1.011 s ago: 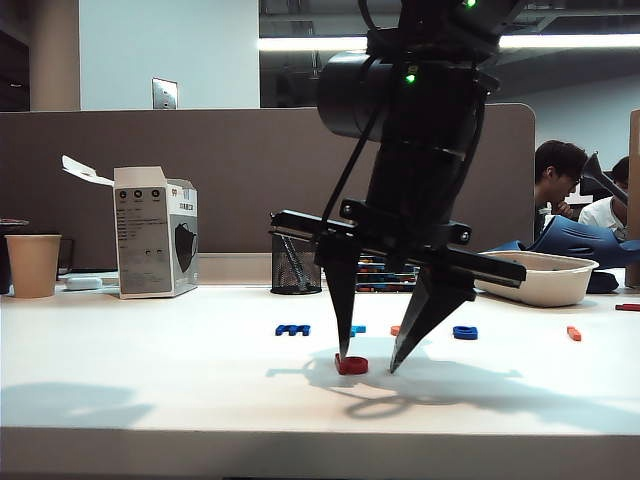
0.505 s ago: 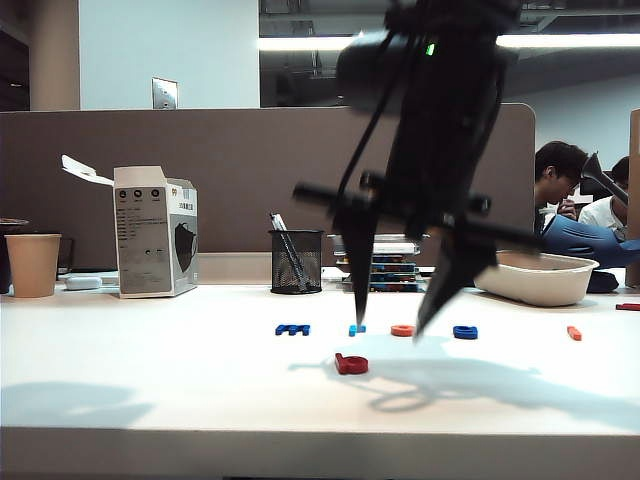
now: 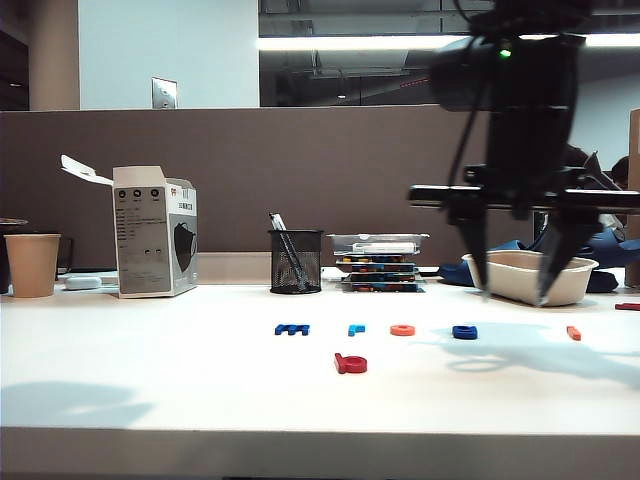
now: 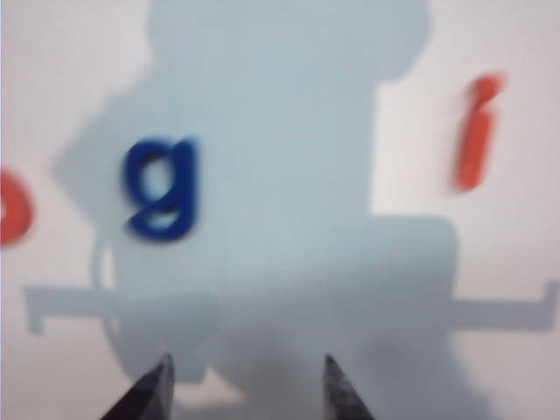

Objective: Select the appropriate letters from the row of letter magnets placed on the table to arrange into the word "big".

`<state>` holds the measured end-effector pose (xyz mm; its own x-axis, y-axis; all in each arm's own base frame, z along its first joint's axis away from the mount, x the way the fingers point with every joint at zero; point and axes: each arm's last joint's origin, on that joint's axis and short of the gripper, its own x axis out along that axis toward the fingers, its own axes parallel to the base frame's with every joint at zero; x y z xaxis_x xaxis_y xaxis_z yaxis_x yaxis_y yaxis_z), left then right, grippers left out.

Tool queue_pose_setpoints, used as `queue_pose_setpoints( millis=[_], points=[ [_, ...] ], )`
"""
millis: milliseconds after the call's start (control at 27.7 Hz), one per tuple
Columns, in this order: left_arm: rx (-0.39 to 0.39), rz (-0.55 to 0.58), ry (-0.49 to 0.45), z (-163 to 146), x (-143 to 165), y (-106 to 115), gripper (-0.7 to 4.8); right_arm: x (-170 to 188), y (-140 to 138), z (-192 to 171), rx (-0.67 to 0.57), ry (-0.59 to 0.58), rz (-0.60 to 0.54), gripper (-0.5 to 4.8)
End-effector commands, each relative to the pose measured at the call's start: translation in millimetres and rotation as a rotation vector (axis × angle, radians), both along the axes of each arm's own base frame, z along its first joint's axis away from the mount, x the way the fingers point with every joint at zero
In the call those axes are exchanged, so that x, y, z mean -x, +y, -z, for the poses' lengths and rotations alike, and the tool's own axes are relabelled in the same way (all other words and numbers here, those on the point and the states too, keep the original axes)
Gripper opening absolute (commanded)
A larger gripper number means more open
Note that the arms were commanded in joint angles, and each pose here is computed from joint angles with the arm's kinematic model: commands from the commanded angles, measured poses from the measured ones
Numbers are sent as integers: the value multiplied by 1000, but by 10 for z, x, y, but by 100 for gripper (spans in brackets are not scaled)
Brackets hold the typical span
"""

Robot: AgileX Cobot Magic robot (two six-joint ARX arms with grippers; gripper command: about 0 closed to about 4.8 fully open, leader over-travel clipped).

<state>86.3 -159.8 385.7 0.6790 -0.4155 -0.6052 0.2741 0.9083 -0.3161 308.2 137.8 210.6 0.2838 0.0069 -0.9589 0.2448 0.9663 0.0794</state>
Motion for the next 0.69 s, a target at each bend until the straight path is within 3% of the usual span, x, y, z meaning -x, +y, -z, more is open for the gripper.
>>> queue_pose_setpoints(
  millis=[36,361,686],
  points=[
    [4,-2,-11,-19,-1,5,-5,-90,-160,-6,23,-23,23,216],
    [4,-2,-11,-19,-1,5,-5,-313,-568,35,58,-80,65,215],
    [4,-2,-11,-19,-1,5,-5,-433,-606,382,51,13,52,216]
  ],
)
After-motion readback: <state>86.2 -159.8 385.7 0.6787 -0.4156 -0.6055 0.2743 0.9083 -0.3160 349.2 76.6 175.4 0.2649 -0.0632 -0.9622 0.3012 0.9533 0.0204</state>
